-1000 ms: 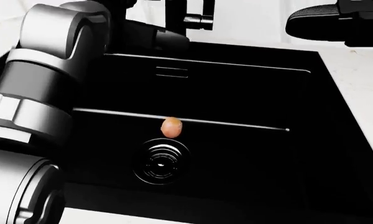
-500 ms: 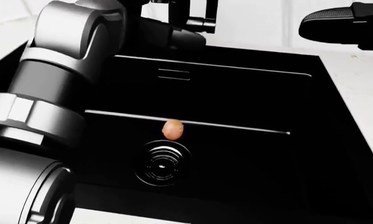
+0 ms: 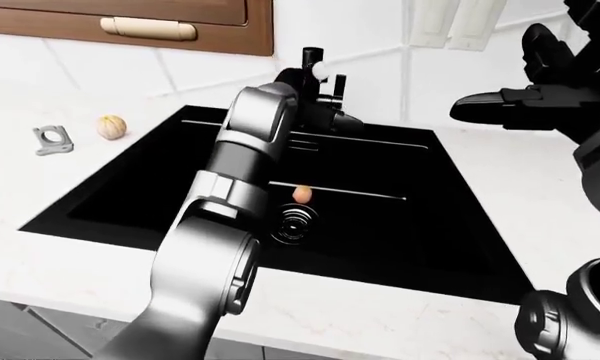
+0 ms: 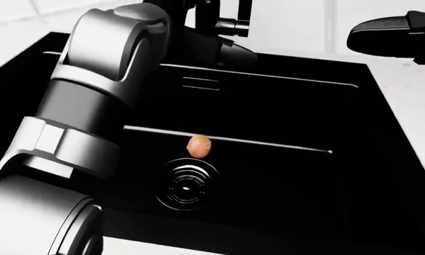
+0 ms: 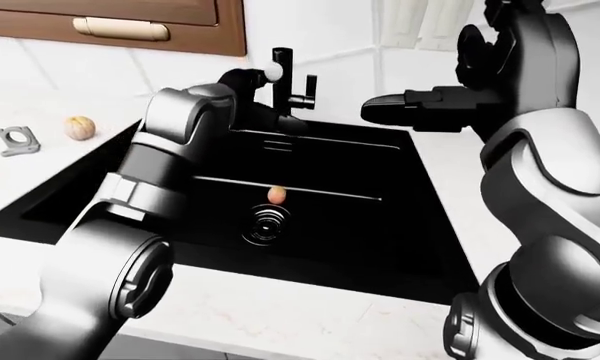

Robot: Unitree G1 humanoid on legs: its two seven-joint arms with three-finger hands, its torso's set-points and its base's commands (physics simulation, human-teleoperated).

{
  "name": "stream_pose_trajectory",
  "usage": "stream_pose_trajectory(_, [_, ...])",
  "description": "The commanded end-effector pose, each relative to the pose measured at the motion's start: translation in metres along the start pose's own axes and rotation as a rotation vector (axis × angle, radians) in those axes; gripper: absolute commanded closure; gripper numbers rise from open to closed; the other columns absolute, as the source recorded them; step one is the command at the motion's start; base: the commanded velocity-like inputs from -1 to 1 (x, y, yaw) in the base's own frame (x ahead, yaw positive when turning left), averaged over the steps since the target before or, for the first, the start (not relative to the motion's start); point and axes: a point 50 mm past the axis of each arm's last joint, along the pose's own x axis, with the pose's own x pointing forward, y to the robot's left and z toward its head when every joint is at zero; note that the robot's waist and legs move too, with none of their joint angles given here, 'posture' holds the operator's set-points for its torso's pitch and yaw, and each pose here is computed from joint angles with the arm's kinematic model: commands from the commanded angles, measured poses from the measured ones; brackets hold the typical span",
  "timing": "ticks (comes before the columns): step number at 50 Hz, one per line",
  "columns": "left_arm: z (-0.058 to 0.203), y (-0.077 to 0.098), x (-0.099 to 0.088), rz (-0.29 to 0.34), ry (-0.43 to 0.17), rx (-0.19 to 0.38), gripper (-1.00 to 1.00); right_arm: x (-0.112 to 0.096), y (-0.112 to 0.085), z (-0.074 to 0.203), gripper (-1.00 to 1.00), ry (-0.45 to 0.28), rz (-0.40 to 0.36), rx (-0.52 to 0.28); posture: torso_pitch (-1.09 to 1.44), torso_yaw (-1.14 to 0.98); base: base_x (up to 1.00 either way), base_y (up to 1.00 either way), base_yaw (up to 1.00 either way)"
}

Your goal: Turn the sink spout to the right.

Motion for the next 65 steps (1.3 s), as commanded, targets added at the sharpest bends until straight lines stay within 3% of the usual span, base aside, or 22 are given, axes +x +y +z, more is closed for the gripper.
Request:
stream_pose_trajectory(1, [0.028,0.001,-0.012,0.013,-0.111,0.020,-1.00,-0.002,-0.004,0.013,-1.00,-0.068,-0.019,0.008,-0.23,0.00,0.00,0.00,0.00])
stream_pose_trajectory(8, [0.036,0.000,-0.015,0.018,-0.130,0.049,-1.00,-0.002,-0.006,0.010,-1.00,-0.066,-0.023,0.005,-0.23,0.00,0.00,0.00,0.00])
stream_pose_trajectory(20, [0.029,-0.028,-0.012,-0.022,-0.124,0.085,-1.00,-0.004,-0.011,0.008,-1.00,-0.064,-0.031,0.007,-0.23,0.00,0.00,0.00,0.00])
stream_pose_trajectory(45, [0.041,-0.057,-0.020,-0.060,-0.152,0.146,-1.00,-0.010,-0.023,0.007,-1.00,-0.065,-0.049,0.008,-0.23,0.00,0.00,0.00,0.00])
stream_pose_trajectory(65, [0.048,-0.068,-0.023,-0.077,-0.158,0.168,-1.00,-0.014,-0.030,0.009,-1.00,-0.074,-0.060,0.016,-0.23,0.00,0.00,0.00,0.00])
